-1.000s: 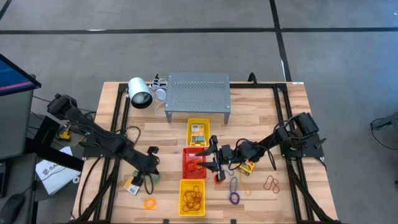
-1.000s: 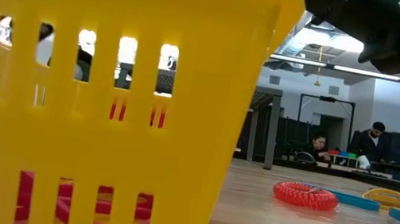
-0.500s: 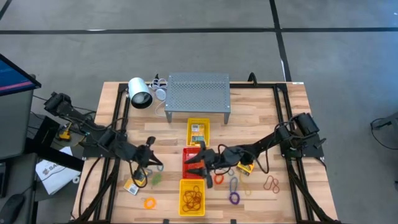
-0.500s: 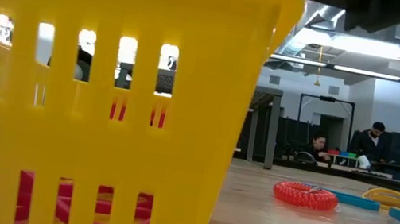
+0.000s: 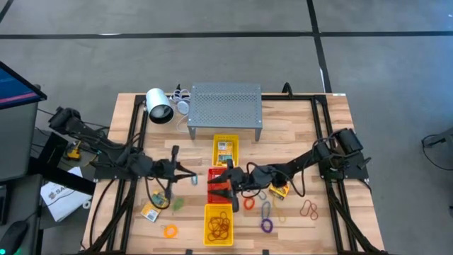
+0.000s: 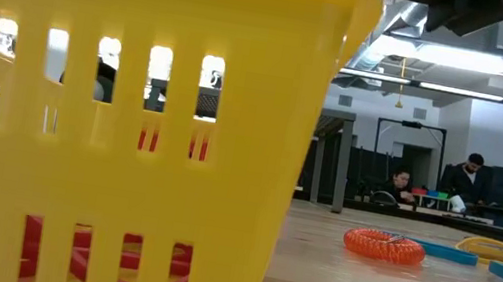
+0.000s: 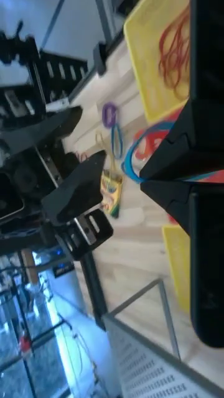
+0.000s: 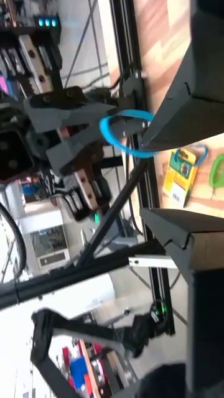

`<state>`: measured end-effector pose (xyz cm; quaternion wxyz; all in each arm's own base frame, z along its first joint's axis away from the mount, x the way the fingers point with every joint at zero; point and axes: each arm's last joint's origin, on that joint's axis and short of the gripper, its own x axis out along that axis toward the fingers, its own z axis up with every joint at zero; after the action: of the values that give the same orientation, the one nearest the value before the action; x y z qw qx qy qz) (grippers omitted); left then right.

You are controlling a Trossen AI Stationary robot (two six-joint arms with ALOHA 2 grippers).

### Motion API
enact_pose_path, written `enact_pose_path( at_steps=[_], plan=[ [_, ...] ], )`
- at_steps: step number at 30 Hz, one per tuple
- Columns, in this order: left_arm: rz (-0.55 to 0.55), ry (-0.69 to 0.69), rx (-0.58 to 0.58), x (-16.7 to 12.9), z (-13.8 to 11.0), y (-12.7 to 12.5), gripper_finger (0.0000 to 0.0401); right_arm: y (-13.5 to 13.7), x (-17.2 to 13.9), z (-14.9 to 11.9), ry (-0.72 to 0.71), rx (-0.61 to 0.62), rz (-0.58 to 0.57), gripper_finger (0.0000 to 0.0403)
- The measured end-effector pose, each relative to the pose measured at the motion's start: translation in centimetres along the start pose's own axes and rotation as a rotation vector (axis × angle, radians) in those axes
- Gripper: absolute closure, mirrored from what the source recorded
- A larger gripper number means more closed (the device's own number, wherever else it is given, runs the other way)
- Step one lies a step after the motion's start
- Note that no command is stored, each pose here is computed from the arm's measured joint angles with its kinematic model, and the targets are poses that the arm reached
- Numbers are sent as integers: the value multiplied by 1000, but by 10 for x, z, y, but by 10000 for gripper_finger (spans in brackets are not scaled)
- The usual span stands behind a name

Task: Pick & Place Office Desk Supplies
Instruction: Put the blue rubber band into the bottom yellow bin

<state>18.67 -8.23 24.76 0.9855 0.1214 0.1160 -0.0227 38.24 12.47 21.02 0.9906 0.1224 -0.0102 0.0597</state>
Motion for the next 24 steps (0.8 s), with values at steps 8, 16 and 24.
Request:
enact_pose_path(
  at_steps=[8, 16, 24],
  plan=[
    [65, -57, 5, 20, 1, 6, 399, -8, 1, 2, -6, -2, -41, 248],
    [38, -98, -10, 21, 5, 6, 399, -12, 2, 1, 6, -6, -61, 248],
    [41, -121, -19, 24, 6, 5, 399, -14, 2, 3, -17, -9, -86, 248]
  ],
)
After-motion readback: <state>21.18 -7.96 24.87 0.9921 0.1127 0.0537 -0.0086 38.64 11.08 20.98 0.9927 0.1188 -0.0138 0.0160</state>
